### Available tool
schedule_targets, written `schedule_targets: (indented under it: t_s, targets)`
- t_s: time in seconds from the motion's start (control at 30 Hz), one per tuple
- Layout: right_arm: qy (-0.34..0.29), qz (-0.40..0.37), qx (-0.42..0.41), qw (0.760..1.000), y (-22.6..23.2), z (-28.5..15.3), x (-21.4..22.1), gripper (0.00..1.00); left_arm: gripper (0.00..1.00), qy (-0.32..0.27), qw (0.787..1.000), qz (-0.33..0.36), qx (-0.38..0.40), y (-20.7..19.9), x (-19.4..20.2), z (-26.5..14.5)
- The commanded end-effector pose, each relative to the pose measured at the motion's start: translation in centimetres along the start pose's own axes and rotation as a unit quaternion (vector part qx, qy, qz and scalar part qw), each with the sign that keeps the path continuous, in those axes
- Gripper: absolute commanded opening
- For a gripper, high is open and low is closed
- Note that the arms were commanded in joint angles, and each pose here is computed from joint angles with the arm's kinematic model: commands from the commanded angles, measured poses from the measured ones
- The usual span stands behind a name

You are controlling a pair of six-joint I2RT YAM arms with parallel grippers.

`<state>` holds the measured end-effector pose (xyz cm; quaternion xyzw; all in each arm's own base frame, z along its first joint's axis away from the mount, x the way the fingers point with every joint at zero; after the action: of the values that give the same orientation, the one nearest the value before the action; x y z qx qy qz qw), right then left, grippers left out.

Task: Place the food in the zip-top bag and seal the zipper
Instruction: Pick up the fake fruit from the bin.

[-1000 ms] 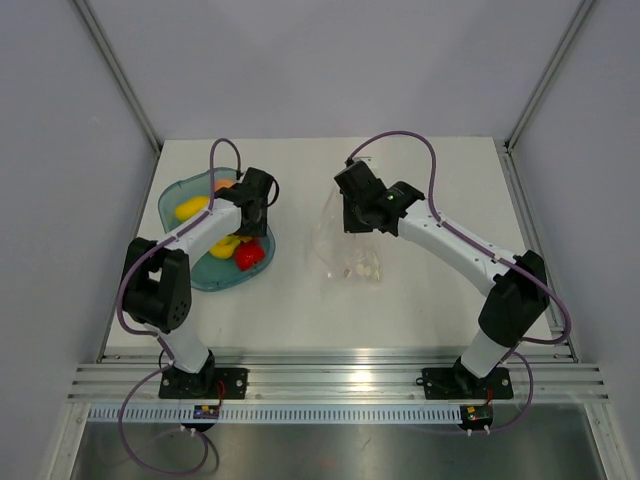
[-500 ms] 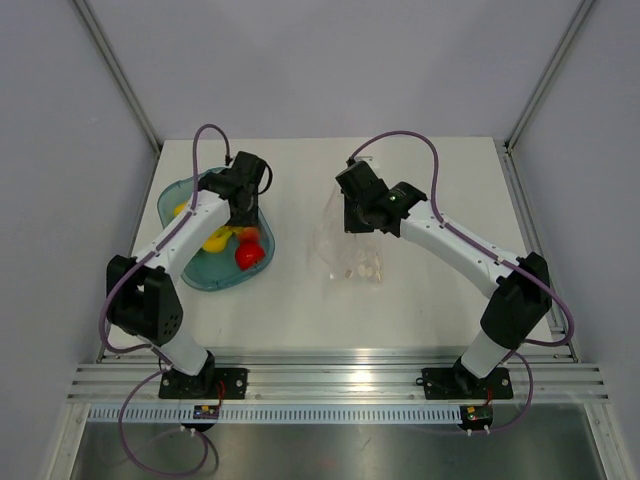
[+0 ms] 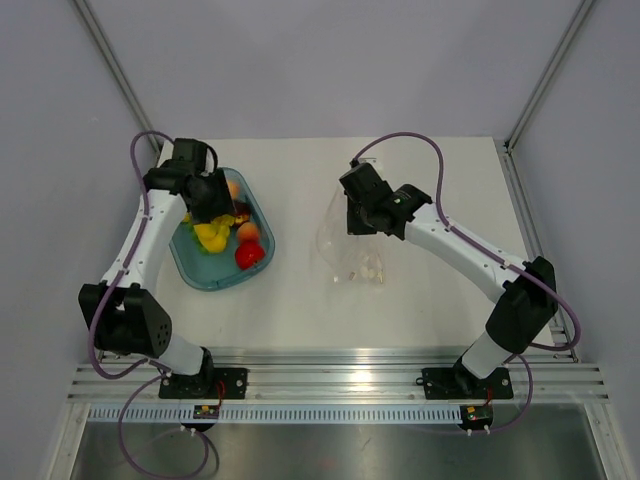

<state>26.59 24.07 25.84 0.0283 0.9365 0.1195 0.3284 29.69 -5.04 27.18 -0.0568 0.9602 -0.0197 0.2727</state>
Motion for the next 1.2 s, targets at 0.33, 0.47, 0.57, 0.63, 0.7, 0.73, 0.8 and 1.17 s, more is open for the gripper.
schedule_targets:
  t_s: [0.33,0.47,0.57,0.63,0.7,0.73,0.8,1.17]
  targets:
    - [-0.017,0.013,-0.018,1.000,0.2,-1.5,-0.3,0.00,0.02,-0.008,0.931,-0.246,0.271,4.8,-1.6,-0.6]
    - [-0.018,0.013,-0.017,1.000,0.2,-1.5,-0.3,0.00,0.00,-0.025,0.915,-0.260,0.306,4.7,-2.3,-1.2]
    - [-0.018,0.013,-0.016,1.000,0.2,-1.5,-0.3,0.00,0.00,-0.048,0.916,-0.252,0.309,4.6,-2.7,-2.6]
    - [-0.017,0.014,-0.015,1.000,0.1,-1.4,-0.3,0.00,0.00,-0.068,0.918,-0.242,0.305,4.5,-2.9,-3.8]
    - [-0.014,0.014,-0.017,1.000,0.2,-1.2,-0.2,0.00,0.00,-0.082,0.919,-0.233,0.309,4.4,-3.1,-5.1]
    - [-0.014,0.015,-0.017,1.000,0.3,-1.1,-0.1,0.00,0.00,-0.088,0.919,-0.227,0.310,4.3,-3.1,-5.6]
    - [-0.013,0.015,-0.021,1.000,0.5,-0.9,-0.3,0.00,0.00,-0.102,0.919,-0.219,0.312,4.1,-3.1,-7.0]
    - [-0.037,0.011,-0.095,0.995,3.7,1.2,-2.2,0.00,0.00,-0.132,0.861,-0.264,0.414,2.2,-1.7,-10.8]
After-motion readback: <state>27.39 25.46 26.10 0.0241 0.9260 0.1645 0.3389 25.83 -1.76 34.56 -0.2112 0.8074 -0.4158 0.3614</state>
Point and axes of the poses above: each gripper's point midway between its finger pads, its own z axis out along the fingers, its own y axis along the line the jaws close on, x = y × z, the point moved 9 cm from there along -z, back along the fingers, and after that the axes turned 8 degrees about z, right-handed, at the moved point
